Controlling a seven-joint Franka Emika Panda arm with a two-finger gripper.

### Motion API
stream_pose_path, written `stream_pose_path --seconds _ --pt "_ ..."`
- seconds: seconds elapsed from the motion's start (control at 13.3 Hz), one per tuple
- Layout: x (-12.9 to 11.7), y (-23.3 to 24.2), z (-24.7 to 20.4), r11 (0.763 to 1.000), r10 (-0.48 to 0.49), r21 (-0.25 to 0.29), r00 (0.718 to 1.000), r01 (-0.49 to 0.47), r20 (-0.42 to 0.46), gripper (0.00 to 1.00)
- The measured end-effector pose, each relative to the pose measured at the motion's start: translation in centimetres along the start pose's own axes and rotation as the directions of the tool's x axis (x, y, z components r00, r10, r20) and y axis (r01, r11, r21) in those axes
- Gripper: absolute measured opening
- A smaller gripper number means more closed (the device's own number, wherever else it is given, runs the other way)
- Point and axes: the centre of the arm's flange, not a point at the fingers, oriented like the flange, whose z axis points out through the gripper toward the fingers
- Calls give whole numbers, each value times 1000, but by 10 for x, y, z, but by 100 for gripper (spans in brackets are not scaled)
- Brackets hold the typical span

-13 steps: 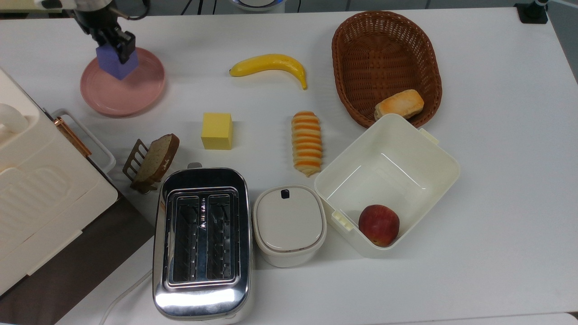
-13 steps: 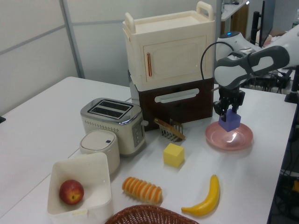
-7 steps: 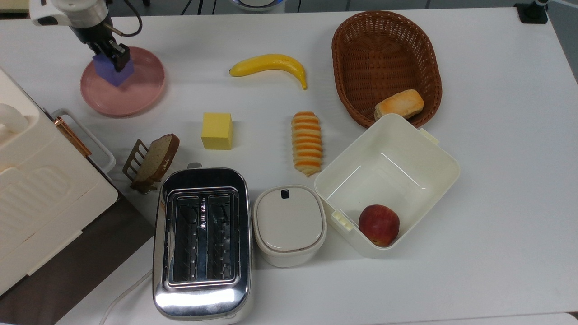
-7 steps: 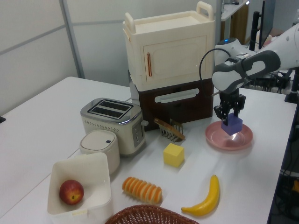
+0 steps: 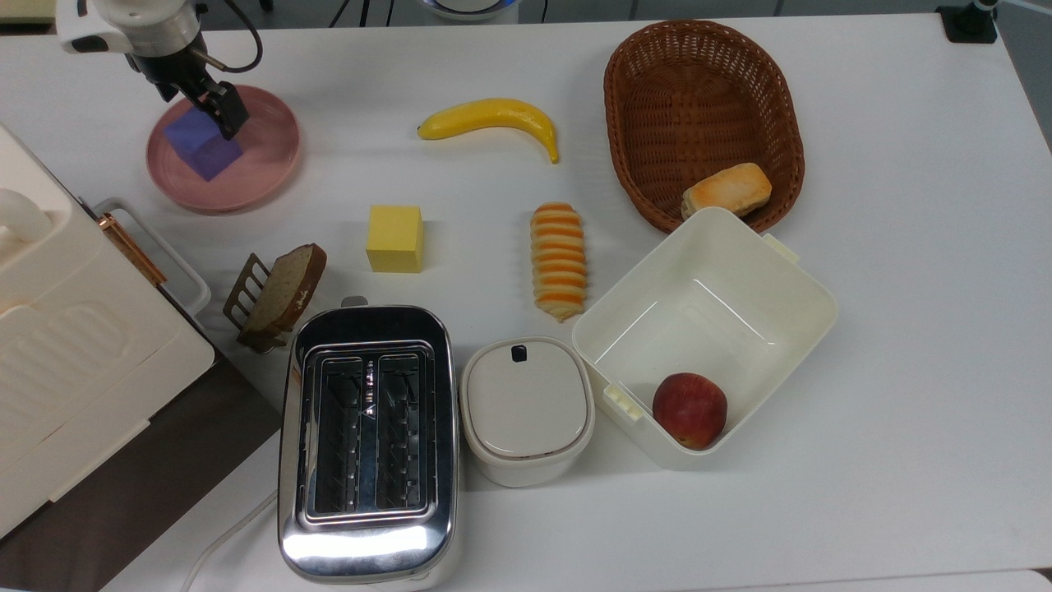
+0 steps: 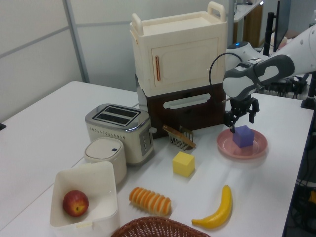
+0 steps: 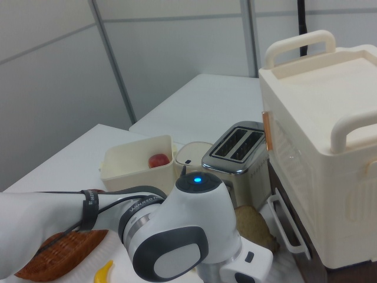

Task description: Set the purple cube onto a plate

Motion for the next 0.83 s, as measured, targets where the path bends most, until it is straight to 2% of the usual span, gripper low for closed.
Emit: stream_pose_path --seconds 0.23,0.38,0.53,0.68,0.83 --pt "7 -13 -22 1000 -22 4 999 22 -33 100" --pt "7 -54 -83 996 -93 2 996 93 14 100" --pt "-15 -117 -158 981 -192 9 981 191 43 100" --pt "-37 -138 -216 973 -225 61 974 223 24 100" --pt "-54 -149 -254 960 -248 136 969 243 20 100"
